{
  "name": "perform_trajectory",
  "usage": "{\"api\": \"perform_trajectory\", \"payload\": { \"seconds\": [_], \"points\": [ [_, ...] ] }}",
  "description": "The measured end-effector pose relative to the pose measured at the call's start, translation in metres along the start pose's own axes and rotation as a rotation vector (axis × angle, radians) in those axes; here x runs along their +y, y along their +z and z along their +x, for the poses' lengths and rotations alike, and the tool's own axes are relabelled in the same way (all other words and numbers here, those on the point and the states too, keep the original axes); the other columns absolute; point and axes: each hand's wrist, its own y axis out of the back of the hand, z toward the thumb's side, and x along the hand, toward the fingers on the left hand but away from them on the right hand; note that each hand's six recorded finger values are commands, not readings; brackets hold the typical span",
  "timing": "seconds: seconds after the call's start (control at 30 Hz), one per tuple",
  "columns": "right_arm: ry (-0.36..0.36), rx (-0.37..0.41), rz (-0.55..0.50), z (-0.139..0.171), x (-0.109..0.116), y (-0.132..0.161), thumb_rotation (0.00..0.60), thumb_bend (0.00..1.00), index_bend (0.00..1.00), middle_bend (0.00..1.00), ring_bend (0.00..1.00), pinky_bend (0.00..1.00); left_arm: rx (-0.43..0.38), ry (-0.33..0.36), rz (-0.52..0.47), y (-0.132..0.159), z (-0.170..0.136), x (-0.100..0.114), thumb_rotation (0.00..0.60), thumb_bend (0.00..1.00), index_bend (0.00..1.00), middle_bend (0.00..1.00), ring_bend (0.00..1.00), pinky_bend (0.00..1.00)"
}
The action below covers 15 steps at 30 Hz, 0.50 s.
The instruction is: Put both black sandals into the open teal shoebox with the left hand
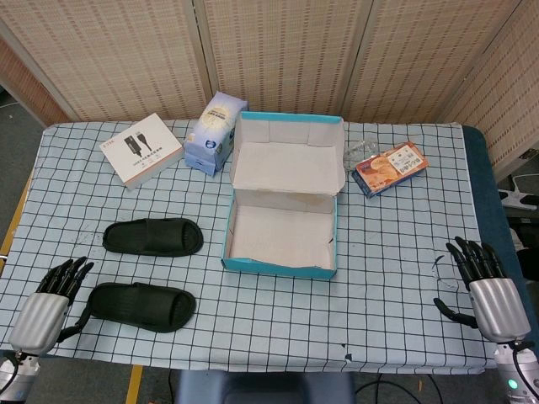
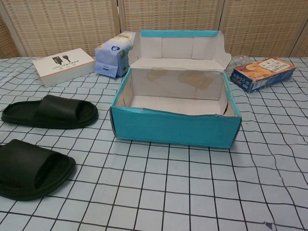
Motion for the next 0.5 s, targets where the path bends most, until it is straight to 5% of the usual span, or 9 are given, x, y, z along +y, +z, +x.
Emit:
{"api": "perform_trajectory", "payload": {
  "seconds": [0.27,0.5],
  "points": [
    [-0.013,0.003,-0.013,0.004,0.006,0.0,0.471,0.15,0.0,0.0,0.0,0.0,-0.099,-0.156,-0.135,0.031,-0.011,-0.014,0.522,0.4,0.0,0.0,0.0,0.09],
    [0.009,0.025,-0.028,0.007,0.004,0.004,0.472,0.15,0.0,0.0,0.0,0.0,-0.227,-0.219,0.027,0.068,0.001,-0.032,0.472,0.39,0.0,0.0,0.0,0.07]
  ]
}}
